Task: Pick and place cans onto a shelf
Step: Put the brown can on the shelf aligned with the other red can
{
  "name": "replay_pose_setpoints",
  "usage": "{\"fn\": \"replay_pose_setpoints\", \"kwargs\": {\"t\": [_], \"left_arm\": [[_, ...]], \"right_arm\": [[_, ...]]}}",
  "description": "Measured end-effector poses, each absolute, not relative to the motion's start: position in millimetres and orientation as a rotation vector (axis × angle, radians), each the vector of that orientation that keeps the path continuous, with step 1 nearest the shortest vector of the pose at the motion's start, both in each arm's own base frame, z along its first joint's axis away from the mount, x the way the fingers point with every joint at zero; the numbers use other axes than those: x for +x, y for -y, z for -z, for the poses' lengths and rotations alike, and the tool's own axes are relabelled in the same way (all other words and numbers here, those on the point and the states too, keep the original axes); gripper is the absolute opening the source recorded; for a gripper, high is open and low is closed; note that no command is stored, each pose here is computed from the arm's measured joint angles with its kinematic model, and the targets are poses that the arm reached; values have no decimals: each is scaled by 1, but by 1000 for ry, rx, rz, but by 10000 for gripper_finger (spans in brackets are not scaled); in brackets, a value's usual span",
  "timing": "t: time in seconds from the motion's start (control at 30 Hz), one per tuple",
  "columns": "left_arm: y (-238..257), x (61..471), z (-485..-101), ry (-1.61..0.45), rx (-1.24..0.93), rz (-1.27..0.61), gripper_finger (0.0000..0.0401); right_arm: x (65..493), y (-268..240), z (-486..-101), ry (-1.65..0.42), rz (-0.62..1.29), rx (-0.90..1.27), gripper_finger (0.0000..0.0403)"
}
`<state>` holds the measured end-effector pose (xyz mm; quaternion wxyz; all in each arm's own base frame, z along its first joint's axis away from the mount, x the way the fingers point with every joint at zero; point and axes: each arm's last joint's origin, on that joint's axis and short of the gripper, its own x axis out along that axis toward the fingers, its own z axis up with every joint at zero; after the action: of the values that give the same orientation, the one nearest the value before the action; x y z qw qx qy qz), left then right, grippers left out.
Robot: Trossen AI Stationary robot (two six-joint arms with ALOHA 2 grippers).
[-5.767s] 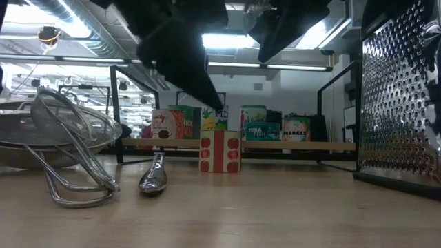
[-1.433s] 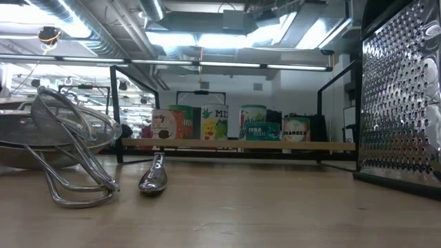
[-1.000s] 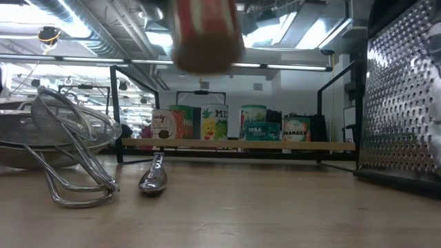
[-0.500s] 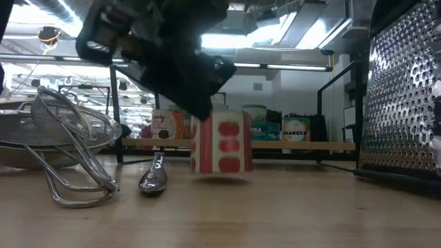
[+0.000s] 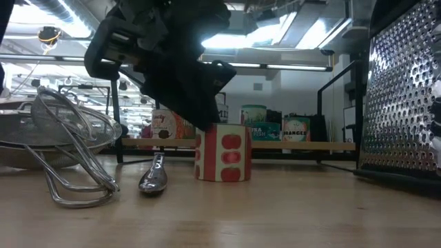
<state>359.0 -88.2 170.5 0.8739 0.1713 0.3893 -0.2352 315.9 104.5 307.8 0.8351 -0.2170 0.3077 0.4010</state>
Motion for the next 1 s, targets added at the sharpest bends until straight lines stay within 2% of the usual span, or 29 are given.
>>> {"fn": "replay_pose_setpoints", "kwargs": {"t": [0.27, 0.53, 0.67, 0.9, 1.0], "left_arm": [[92, 355, -183, -779, 366, 492, 77], [100, 339, -220, -697, 360, 475, 77], [104, 320, -244, -702, 338, 407, 77], [111, 278, -277, -746, 278, 284, 77], [115, 264, -287, -744, 261, 254, 77]], "right_arm": [[316, -105, -308, -642, -848, -464, 143], [321, -106, -313, -574, -834, -475, 143], [326, -107, -318, -496, -814, -485, 143], [342, -104, -318, -439, -637, -540, 143], [355, -98, -309, -451, -589, -476, 143]]}}
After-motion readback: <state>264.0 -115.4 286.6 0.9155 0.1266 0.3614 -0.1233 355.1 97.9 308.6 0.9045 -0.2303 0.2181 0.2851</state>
